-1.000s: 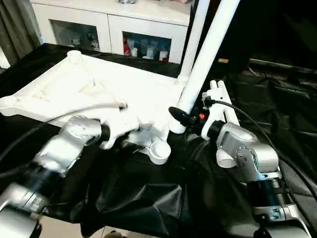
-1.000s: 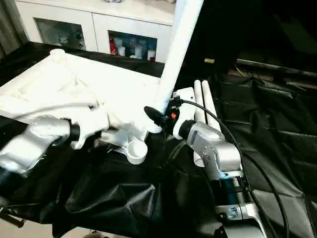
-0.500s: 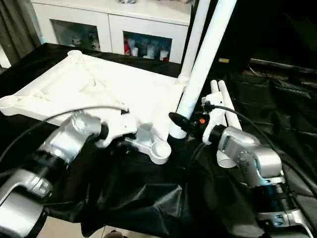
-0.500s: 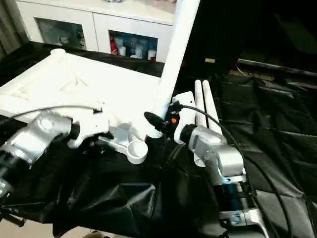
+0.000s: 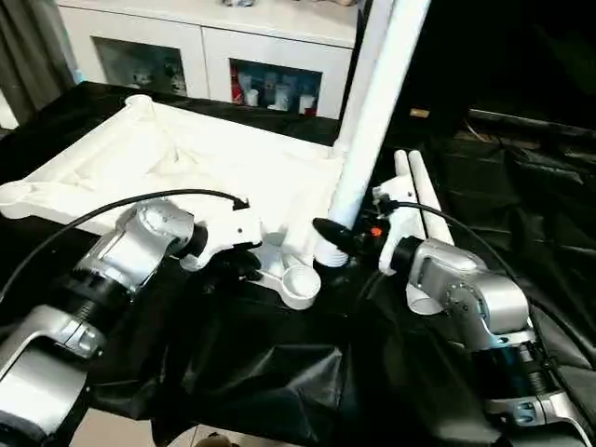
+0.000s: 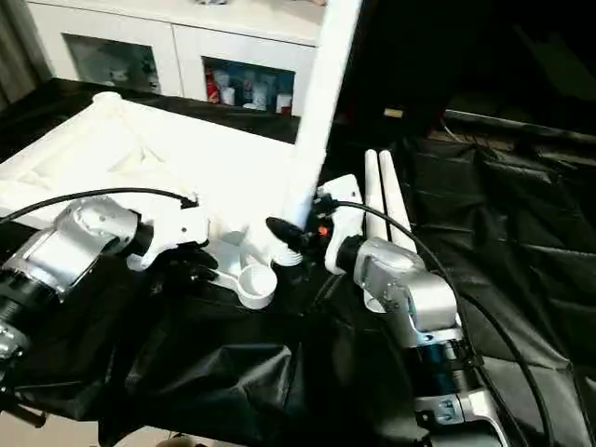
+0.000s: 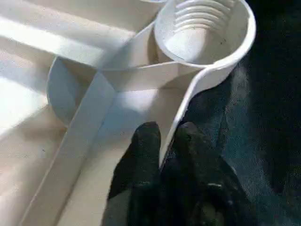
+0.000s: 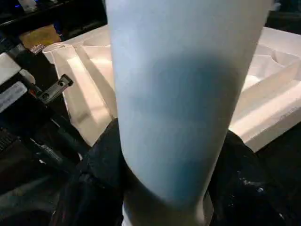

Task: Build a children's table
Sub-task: Rotate table base

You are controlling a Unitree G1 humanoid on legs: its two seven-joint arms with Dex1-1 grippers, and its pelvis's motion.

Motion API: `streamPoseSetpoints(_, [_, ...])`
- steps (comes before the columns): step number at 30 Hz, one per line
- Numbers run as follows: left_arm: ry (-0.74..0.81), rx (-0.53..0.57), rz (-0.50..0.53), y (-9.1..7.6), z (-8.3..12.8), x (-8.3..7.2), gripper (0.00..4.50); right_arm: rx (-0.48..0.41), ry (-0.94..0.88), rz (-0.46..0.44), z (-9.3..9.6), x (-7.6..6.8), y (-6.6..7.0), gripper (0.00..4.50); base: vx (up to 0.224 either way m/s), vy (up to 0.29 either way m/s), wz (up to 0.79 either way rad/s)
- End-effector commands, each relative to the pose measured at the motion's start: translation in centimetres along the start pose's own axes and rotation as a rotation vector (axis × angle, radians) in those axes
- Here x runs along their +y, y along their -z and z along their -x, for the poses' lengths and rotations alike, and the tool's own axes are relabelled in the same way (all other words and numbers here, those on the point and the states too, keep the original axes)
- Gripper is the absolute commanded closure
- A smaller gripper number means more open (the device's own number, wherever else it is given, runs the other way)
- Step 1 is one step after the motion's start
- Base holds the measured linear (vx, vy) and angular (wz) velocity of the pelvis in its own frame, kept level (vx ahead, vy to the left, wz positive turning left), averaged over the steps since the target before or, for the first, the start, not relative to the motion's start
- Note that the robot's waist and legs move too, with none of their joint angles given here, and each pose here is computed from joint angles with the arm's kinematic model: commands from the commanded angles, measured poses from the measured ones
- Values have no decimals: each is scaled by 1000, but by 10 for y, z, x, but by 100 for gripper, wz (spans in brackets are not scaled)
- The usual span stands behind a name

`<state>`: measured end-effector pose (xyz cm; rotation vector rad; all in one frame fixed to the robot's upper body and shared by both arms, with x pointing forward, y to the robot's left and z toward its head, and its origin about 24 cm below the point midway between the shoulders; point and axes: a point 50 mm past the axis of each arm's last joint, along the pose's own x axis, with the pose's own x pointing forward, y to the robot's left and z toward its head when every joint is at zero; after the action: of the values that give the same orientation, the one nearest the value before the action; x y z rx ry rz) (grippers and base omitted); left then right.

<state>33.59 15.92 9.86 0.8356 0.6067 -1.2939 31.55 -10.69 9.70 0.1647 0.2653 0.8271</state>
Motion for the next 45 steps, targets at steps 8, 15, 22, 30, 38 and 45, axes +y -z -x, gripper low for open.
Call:
streamPoseSetpoints(8, [79,85,34,11,-14,-7,434,-9,-21,40,-5,3,-10,258,0,0,0])
streamPoseSetpoints(15, [-13,-144,316,-18,-32,-4,438,-31,15,32,-4,-6,-16,258,0,0,0])
streamPoseSetpoints(22, [-75,-138,384,-23,-42,-16,450,-56,73,25,-1,-13,-19,258,0,0,0])
streamPoseSetpoints(30, [-202,-263,247,-36,-41,-24,450,-69,93,32,-2,-17,-28,258,0,0,0])
streamPoseSetpoints(38, [-110,-422,107,-50,-25,-15,364,-65,100,68,0,-25,-37,258,0,0,0])
streamPoseSetpoints(45, [-30,-320,13,-36,-25,-3,321,-56,97,71,15,-20,-33,258,0,0,0])
